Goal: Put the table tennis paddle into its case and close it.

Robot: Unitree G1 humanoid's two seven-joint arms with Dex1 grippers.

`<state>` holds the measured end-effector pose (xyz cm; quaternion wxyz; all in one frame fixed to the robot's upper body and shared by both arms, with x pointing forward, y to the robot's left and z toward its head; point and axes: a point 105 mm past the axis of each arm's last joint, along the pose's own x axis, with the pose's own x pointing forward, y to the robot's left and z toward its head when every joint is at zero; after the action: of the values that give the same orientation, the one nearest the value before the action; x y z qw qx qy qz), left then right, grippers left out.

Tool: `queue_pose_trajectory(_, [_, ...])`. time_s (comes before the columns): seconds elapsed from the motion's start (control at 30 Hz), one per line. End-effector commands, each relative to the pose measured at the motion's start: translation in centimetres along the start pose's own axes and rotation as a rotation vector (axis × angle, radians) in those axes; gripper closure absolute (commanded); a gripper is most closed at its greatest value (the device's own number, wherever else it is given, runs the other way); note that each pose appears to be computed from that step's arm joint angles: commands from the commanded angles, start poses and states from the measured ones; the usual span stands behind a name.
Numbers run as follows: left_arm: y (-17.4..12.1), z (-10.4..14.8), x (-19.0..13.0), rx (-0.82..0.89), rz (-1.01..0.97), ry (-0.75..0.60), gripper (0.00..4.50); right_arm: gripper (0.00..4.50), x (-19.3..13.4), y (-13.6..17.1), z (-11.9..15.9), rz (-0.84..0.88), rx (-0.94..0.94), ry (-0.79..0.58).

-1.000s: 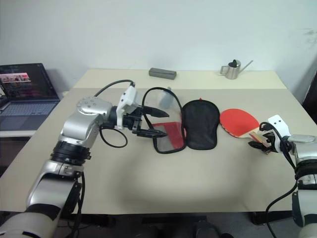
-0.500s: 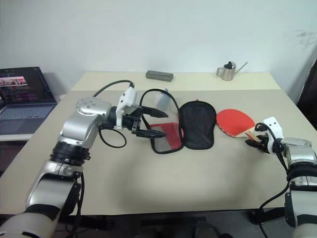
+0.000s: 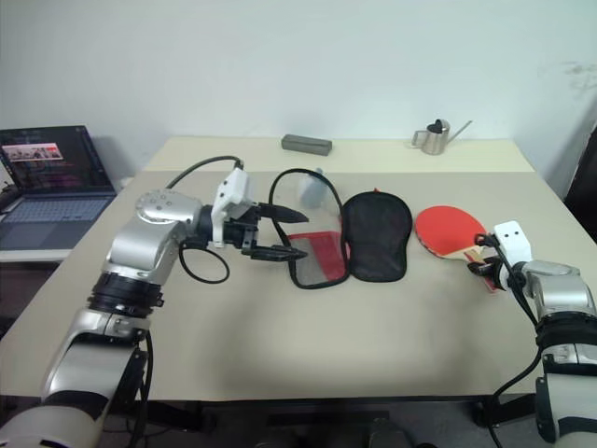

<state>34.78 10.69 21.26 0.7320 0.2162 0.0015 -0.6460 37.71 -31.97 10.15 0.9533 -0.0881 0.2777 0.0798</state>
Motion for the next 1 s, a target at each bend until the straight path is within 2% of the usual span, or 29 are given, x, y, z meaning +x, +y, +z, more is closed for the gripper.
queue_pose_trajectory(0.03, [0.4, 1.0, -1.1, 0.034, 0.045, -0.025, 0.76, 3.43, -2.9, -3.2, 3.3, -0.159, 0.000, -0.101])
queue_pose_trajectory(0.2, [0.6, 1.0, -1.7, 0.037, 0.071, -0.023, 0.76, 3.43, -4.9, -3.5, 5.6, -0.210, -0.006, -0.168])
queue_pose_trajectory(0.27, [0.7, 1.1, -1.9, 0.040, 0.077, -0.022, 0.76, 3.43, -5.5, -2.5, 6.7, -0.192, -0.006, -0.200])
queue_pose_trajectory(0.57, [1.0, 1.0, -3.8, 0.036, 0.095, 0.006, 0.76, 3.43, -6.0, 6.9, 10.6, 0.015, 0.076, -0.299])
queue_pose_trajectory(0.83, [1.8, 1.1, -5.7, 0.051, 0.148, 0.030, 0.76, 3.43, -4.3, 14.9, 11.5, 0.167, 0.211, -0.262])
queue_pose_trajectory(1.0, [1.8, 1.1, -6.3, 0.064, 0.166, 0.037, 0.76, 3.43, -2.7, 17.4, 11.2, 0.175, 0.276, -0.221])
